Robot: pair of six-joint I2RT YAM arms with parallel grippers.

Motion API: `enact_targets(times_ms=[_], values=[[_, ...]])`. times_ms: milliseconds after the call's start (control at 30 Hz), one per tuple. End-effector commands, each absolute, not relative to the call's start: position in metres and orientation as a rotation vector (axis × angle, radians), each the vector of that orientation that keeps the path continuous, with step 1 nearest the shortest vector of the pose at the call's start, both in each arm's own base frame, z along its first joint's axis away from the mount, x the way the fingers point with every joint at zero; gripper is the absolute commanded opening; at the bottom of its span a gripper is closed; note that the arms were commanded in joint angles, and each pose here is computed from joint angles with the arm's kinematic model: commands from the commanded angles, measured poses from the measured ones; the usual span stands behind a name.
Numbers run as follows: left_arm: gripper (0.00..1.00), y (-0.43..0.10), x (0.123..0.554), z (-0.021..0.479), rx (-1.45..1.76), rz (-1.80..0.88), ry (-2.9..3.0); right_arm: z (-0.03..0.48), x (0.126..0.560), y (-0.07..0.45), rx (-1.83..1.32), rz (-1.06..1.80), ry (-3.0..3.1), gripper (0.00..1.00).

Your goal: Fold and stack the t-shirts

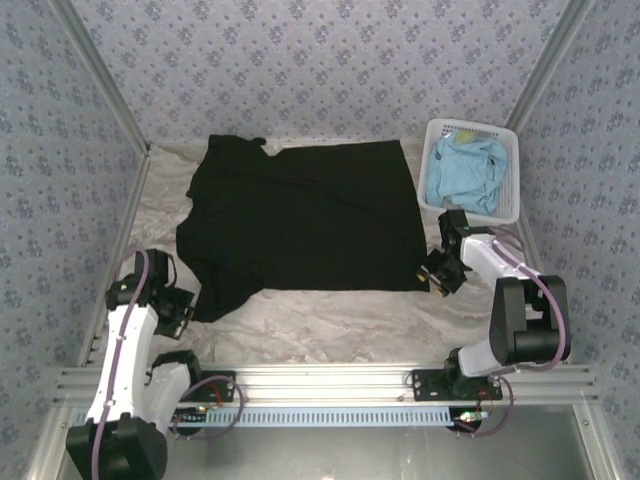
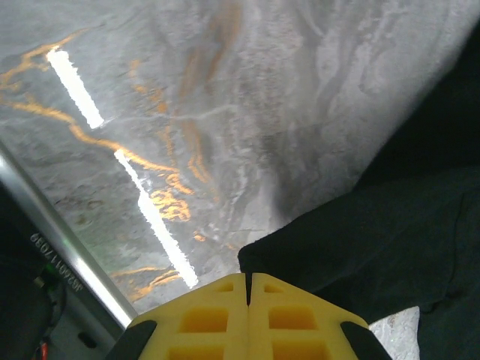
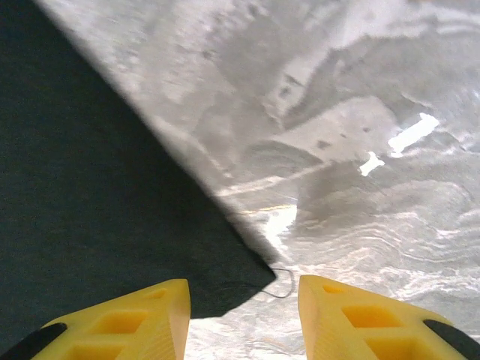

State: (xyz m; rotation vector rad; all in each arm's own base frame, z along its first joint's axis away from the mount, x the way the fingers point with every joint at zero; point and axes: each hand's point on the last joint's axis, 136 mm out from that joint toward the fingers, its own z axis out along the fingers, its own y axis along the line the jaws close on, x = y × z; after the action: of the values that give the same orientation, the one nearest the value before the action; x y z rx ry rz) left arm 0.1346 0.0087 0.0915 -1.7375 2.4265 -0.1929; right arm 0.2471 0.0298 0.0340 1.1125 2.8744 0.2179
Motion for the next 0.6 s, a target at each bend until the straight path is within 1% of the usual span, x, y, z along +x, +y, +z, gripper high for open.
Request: enact_targets(times_ms=[0,67,133,267,367,433,533,567], values=[[0.0,0.01,0.108,0.086,-1.869,-0.104,2.411,0.024,0.234,0.026,1.208,0.176,2.877,0.44],[0.0,0.009,0.104,0.085,-1.891,-0.102,2.399,0.018,0.233,0.029,1.227,0.207,2.875,0.44],[0.0,0.007,0.103,0.083,-1.903,-0.121,2.389,0.012,0.236,0.033,1.23,0.252,2.869,0.39],[0.0,0.005,0.102,0.084,-1.912,-0.132,2.387,0.009,0.24,0.033,1.239,0.249,2.859,0.32],[0.0,0.005,0.102,0.085,-1.911,-0.138,2.377,0.003,0.242,0.032,1.248,0.246,2.856,0.25],[0.0,0.006,0.102,0.087,-1.918,-0.144,2.36,0.001,0.245,0.033,1.243,0.251,2.855,0.16],[0.0,0.008,0.1,0.094,-1.933,-0.138,2.327,0.01,0.264,0.031,1.188,0.257,2.798,0.02],[0.0,0.009,0.098,0.096,-1.94,-0.132,2.313,0.013,0.266,0.031,1.174,0.252,2.79,0.0]])
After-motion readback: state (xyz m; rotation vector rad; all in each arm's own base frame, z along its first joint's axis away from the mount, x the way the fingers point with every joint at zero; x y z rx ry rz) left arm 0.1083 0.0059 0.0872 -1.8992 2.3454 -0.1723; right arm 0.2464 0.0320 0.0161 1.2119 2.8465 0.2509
